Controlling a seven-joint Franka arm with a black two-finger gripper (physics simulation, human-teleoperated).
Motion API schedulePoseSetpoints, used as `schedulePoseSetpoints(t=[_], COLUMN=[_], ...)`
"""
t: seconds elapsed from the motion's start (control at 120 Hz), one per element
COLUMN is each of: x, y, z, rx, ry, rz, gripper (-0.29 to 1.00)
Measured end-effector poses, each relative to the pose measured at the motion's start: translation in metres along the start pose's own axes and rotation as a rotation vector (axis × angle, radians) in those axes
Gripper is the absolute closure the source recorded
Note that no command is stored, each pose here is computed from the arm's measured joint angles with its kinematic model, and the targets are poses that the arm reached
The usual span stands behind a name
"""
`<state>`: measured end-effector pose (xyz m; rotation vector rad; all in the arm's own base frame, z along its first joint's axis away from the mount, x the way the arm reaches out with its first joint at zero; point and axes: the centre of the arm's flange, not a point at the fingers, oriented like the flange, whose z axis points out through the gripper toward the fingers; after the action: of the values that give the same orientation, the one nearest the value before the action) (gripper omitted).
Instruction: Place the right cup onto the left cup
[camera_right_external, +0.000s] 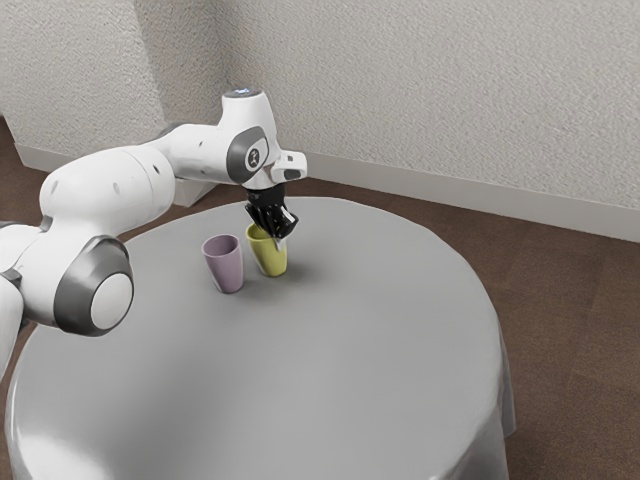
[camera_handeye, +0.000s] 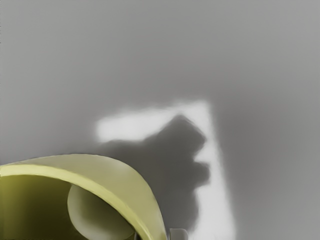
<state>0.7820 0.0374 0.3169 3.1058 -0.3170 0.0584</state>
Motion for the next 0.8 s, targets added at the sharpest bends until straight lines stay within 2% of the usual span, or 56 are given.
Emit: schedulePoseSetpoints(t=[0.175, 0.375, 0.583, 0.8], x=[-0.001, -0.008, -0.039, -0.066], y=[-0.002, -0.001, 0.008, 0.011], z=[-0.015, -0.077, -0.145, -0.167], rx=[0.012, 0.036, 0.03, 0.022], ry=[0.011, 0.043, 0.046, 0.022], rz=[-0.002, 0.004, 0.005, 0.001], gripper=[0.78, 0.78, 0.79, 0.79])
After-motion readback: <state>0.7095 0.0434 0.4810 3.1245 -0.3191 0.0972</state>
